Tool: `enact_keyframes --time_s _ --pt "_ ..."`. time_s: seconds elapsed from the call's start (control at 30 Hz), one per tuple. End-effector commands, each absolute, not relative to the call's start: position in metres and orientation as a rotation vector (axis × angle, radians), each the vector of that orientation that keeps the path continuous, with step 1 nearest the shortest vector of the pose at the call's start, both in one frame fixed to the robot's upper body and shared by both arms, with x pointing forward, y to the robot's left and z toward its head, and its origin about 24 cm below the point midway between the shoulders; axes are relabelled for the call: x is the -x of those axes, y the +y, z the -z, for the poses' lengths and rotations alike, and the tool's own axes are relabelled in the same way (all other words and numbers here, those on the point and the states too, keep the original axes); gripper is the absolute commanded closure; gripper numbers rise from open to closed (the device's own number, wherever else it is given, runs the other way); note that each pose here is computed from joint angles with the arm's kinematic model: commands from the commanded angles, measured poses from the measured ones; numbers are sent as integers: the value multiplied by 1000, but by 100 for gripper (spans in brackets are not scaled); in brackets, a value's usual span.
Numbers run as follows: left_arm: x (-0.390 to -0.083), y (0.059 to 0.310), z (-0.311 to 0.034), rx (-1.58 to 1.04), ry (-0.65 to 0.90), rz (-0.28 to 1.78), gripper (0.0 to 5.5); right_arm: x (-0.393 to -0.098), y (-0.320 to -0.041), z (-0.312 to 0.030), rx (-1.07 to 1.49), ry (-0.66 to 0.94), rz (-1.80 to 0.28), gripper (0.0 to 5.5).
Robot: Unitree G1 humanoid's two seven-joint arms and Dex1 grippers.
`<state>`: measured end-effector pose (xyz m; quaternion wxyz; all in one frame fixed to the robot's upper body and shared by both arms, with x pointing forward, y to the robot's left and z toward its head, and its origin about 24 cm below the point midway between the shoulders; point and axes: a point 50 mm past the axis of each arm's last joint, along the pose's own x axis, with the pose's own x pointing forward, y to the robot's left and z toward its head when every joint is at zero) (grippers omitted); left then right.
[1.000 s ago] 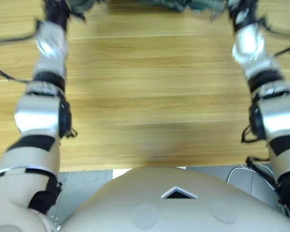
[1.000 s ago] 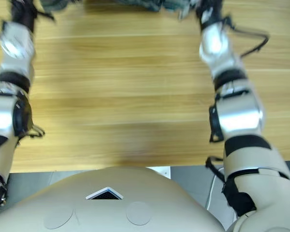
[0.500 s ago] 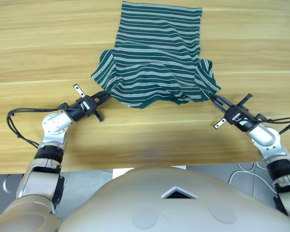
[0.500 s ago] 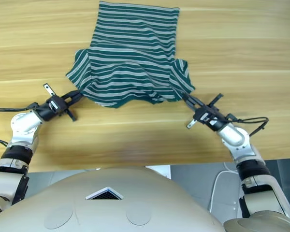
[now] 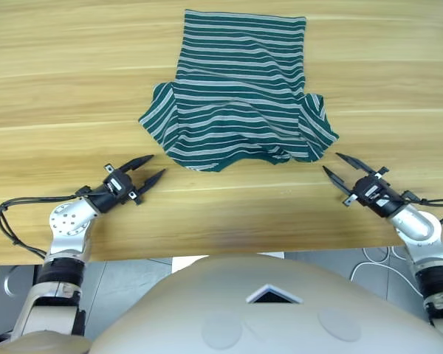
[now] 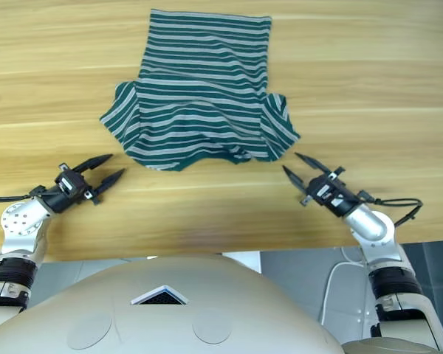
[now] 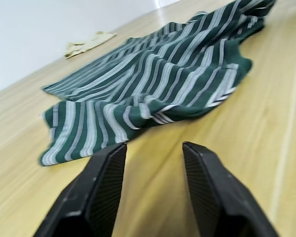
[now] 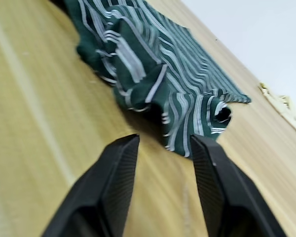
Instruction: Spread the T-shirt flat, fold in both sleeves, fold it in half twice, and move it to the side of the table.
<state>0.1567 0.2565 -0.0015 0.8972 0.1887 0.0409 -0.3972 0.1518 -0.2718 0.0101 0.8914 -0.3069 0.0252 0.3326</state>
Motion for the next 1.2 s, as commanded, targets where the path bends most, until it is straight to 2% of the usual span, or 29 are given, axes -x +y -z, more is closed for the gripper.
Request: enact_keyframes --time_s 0.03,0.2,0.4,0.5,0.63,0.73,0.83,0.97,1.07,1.2 --pt "-176 203 -18 -545 -100 943 335 -162 -282 -20 665 24 -598 353" --pt "-208 175 -29 -977 -163 1087 335 -190 -303 -28 784 47 -396 353" --pt "-253 161 -26 -1323 -183 1199 335 -218 -269 -48 788 -116 -410 353" --pt "-263 150 -19 -1358 -201 1242 335 -222 -255 -55 789 -167 -436 353" --pt "-240 146 3 -1304 -163 1432 335 -228 -244 -59 796 -198 -462 353" --pt "-216 157 9 -1246 -138 1535 335 -231 -240 -62 815 -202 -473 353" --pt "-188 170 9 -1169 -111 1588 335 -236 -240 -51 928 -134 -506 353" --pt "-165 176 0 -1096 -106 1557 335 -240 -226 -34 1013 -82 -618 353" --pt "-171 182 -4 -1123 -87 1471 335 -237 -219 -29 1026 -70 -700 353" --pt "-177 179 -8 -1100 -131 1372 335 -237 -236 -15 1084 35 -694 353"
